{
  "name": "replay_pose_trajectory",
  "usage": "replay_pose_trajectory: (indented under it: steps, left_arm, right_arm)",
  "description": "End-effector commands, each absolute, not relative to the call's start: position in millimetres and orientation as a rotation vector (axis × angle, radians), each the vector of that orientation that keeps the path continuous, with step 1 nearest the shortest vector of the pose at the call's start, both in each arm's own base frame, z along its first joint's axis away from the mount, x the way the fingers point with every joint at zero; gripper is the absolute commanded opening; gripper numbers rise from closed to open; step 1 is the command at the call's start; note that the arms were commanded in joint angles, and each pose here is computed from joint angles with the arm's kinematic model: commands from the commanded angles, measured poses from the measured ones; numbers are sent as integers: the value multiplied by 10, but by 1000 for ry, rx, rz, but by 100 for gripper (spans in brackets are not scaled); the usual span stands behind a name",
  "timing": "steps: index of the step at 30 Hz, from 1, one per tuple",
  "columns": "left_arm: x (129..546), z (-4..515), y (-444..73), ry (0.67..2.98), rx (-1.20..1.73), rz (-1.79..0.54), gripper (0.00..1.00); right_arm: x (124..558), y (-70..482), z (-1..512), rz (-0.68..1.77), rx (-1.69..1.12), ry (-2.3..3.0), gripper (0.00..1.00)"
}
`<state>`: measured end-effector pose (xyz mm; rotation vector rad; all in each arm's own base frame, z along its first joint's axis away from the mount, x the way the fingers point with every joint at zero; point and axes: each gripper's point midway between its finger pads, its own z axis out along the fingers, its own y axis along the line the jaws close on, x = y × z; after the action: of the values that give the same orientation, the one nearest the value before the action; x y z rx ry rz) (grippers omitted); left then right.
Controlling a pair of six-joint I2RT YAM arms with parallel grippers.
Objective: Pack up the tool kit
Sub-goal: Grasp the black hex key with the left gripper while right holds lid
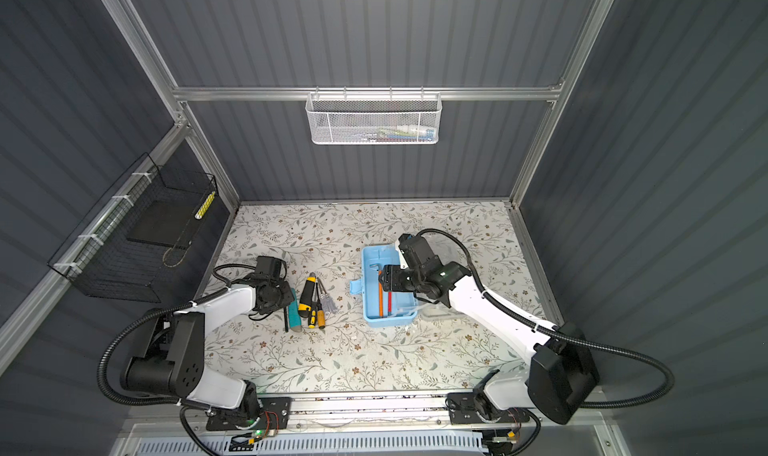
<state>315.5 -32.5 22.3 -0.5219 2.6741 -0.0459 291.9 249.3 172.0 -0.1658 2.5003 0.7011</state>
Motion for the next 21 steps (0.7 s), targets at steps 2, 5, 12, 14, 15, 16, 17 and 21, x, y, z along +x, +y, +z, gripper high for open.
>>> replay_pose_trajectory:
  steps: [2, 5, 12, 14, 15, 16, 17, 21]
  left_arm:
    - [3126, 174, -296, 2714, -488, -12, 21]
    - [3128, 191, -276, 2714, -476, 8, 19]
    - [3126, 112, -303, 2742, -461, -1, 11]
    - [3123, 100, -307, 2745, -460, -3, 8]
    - [3118, 95, -306, 2745, -461, -3, 4]
    - [3116, 96, -310, 2746, -459, -5, 2]
    - [3123, 107, -317, 2744, -457, -9, 0]
    - [3142, 167, -329, 2736, -447, -19, 0]
  right_arm:
    - [2919, 2504, 1669, 712, -159, 2512, 68]
    - [2920, 2500, 1669, 712, -155, 2512, 68]
    - [2910, 2508, 1646, 719, -151, 2522, 68]
    - [2906, 2506, 1644, 721, -148, 2523, 68]
    - [2905, 2504, 1643, 721, -147, 2523, 68]
    - [2898, 2504, 1635, 720, -149, 2526, 68]
    - [2898, 2500, 1629, 719, -145, 2527, 68]
    - [2924, 2543, 1663, 746, -147, 2503, 68]
